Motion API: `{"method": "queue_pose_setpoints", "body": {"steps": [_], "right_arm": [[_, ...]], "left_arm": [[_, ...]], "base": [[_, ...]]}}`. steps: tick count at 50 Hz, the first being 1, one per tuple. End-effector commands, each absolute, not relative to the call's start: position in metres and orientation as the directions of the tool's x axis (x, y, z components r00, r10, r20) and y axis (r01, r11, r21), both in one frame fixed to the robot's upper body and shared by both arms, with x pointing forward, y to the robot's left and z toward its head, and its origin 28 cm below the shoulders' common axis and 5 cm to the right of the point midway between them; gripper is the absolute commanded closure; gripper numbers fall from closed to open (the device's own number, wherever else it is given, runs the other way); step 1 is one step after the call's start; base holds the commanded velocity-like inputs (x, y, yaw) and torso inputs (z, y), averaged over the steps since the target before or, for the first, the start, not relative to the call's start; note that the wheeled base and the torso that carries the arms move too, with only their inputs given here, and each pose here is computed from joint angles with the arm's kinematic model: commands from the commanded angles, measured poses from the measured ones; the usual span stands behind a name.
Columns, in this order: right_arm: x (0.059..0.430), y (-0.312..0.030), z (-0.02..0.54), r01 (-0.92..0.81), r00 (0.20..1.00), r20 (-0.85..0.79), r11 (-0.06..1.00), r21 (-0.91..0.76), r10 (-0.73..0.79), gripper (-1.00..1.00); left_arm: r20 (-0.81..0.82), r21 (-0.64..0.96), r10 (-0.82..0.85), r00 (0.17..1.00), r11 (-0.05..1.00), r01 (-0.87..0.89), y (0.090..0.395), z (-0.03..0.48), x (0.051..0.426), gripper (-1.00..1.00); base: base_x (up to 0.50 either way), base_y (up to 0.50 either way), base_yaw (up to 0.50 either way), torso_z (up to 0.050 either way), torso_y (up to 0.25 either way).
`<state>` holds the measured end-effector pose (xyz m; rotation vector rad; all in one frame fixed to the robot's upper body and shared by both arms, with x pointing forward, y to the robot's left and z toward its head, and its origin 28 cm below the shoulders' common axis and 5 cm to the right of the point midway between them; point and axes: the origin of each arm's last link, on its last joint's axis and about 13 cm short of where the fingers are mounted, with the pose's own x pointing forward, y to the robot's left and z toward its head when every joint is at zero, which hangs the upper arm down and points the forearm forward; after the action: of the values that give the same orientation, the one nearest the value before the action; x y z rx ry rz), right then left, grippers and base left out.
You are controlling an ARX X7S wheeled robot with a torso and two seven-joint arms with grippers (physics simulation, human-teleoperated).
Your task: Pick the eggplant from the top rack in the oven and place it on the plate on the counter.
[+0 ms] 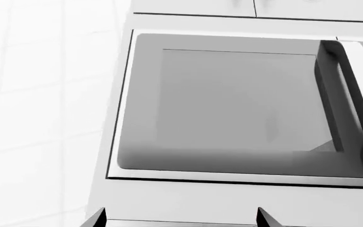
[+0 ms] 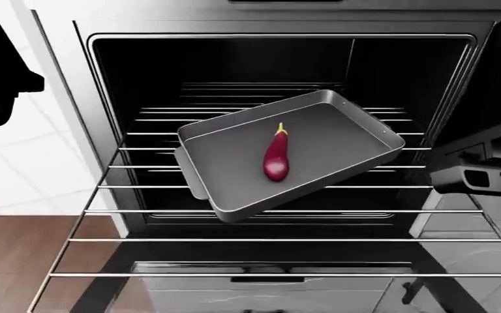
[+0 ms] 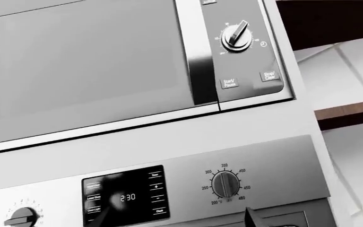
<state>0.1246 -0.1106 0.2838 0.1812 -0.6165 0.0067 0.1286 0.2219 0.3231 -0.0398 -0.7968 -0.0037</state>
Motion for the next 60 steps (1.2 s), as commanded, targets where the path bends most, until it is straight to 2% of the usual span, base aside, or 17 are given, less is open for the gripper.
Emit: {"method": "queue_pose_setpoints", "body": {"steps": [1,8,20,22,23,27,34,36,39,44,49,60], "right_arm": [[0.124,-0.110,0.282,-0.062,0.817,0.574,0.984,0.166,-0.045,-1.00],[0.125,-0.111,0.283,-0.056,0.816,0.575,0.984,0.168,-0.052,-1.00],[0.126,-0.109,0.284,-0.054,0.811,0.582,0.986,0.160,-0.050,-1.00],[0.126,-0.109,0.283,-0.056,0.813,0.581,0.986,0.158,-0.047,-1.00],[0.126,-0.109,0.283,-0.055,0.813,0.580,0.986,0.156,-0.047,-1.00],[0.126,-0.110,0.281,-0.052,0.814,0.579,0.986,0.157,-0.049,-1.00],[0.126,-0.110,0.280,-0.051,0.816,0.576,0.986,0.158,-0.050,-1.00],[0.126,-0.109,0.281,-0.052,0.816,0.576,0.986,0.156,-0.048,-1.00],[0.129,-0.109,0.280,-0.053,0.821,0.569,0.987,0.150,-0.042,-1.00],[0.143,-0.108,0.283,-0.085,0.858,0.514,0.987,0.139,0.002,-1.00],[0.178,-0.096,0.286,-0.173,0.911,0.400,0.974,0.145,0.102,-1.00],[0.216,-0.064,0.279,-0.276,0.946,0.229,0.942,0.191,0.230,-1.00]], "left_arm": [[0.713,-0.036,0.009,0.701,0.999,0.023,0.221,0.322,0.128,-1.00],[0.713,-0.036,0.009,0.701,0.999,0.024,0.221,0.322,0.128,-1.00],[0.728,-0.035,0.000,0.686,0.999,0.036,0.219,0.325,0.127,-1.00],[0.753,0.063,-0.030,0.657,0.998,-0.027,0.217,0.325,0.130,-1.00],[0.734,0.023,-0.031,0.679,1.000,0.021,0.217,0.325,0.128,-1.00],[0.722,0.018,-0.025,0.692,1.000,0.018,0.218,0.323,0.128,-1.00],[0.721,0.027,-0.032,0.692,0.999,0.018,0.217,0.321,0.128,-1.00],[0.721,-0.036,-0.009,0.693,0.998,0.050,0.217,0.322,0.126,-1.00],[0.721,-0.028,-0.011,0.693,0.999,0.045,0.217,0.321,0.127,-1.00],[0.718,-0.035,-0.012,0.696,0.998,0.052,0.217,0.320,0.126,-1.00],[0.717,-0.037,-0.012,0.697,0.998,0.055,0.216,0.319,0.126,-1.00],[0.712,-0.051,-0.010,0.702,0.997,0.065,0.217,0.316,0.126,-1.00]], "base": [[0.50,-0.12,0.00,0.000,0.000],[0.32,-0.03,0.00,0.000,0.000],[0.00,0.00,0.00,0.000,0.000],[0.00,0.00,0.00,0.000,0.000],[0.00,0.00,0.00,0.000,-0.250],[0.00,0.00,0.00,0.000,-0.250],[0.00,0.00,0.00,0.000,-0.250],[0.00,0.00,0.00,0.000,-0.125],[0.00,0.00,0.00,0.000,0.000],[0.00,0.00,0.00,0.000,0.000],[0.00,0.00,0.00,0.000,0.000],[0.00,0.00,0.00,0.000,0.000]]}}
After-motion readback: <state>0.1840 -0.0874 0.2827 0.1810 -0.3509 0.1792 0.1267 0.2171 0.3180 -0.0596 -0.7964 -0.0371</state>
